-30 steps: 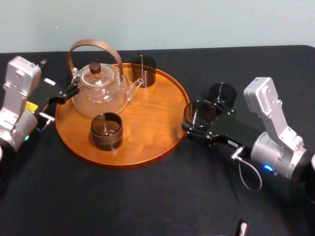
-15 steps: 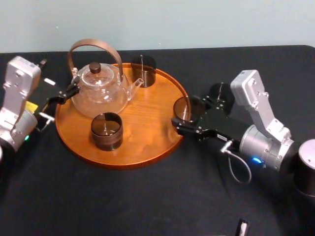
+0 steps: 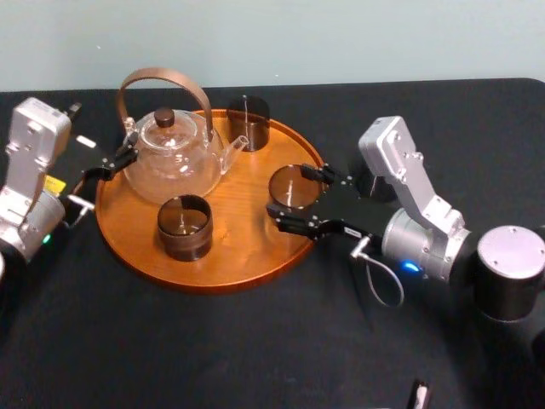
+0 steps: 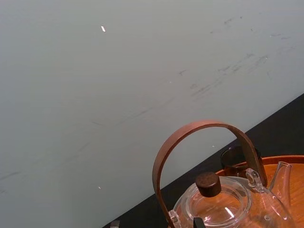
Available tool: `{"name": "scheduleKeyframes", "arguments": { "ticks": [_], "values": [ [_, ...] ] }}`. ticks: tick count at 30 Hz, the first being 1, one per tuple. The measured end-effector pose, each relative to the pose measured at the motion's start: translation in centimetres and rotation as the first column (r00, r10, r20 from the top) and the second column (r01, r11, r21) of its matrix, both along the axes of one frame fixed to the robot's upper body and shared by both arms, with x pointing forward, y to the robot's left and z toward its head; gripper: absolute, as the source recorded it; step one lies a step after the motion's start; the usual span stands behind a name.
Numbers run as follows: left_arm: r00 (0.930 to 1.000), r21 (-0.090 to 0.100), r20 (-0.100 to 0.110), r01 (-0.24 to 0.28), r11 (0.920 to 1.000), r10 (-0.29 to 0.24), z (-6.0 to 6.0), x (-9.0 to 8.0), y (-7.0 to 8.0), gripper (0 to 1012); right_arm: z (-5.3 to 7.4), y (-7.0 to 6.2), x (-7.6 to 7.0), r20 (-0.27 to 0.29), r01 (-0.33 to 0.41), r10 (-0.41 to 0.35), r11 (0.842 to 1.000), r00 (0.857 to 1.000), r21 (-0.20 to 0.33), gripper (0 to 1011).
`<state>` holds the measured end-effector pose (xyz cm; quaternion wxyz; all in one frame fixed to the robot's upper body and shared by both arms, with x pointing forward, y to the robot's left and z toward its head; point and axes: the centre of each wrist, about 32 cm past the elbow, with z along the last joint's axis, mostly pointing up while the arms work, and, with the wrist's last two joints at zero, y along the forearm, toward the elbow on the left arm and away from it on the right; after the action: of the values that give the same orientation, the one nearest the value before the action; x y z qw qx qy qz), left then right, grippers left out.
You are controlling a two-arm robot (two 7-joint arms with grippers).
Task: Pick up the glass from the table and place it on the tray.
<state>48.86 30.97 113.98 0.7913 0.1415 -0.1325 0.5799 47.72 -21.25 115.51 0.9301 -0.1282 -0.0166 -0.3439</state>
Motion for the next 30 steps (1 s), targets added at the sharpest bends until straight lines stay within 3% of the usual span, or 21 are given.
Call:
{"name": "scheduleKeyframes", "arguments": {
  "ticks": [17,30],
  "values": [
    [1.0,0.0,0.0,0.0,1.0,0.0,0.0,0.0,0.0,1001,-0.8,2.7,1.6,-0.009,-0.065,0.065,0.998,0.998,-0.003,905],
    [1.0,0.0,0.0,0.0,1.0,0.0,0.0,0.0,0.0,1001,-1.8,3.1,1.9,-0.034,-0.075,0.075,0.997,0.997,-0.001,905]
  ]
}}
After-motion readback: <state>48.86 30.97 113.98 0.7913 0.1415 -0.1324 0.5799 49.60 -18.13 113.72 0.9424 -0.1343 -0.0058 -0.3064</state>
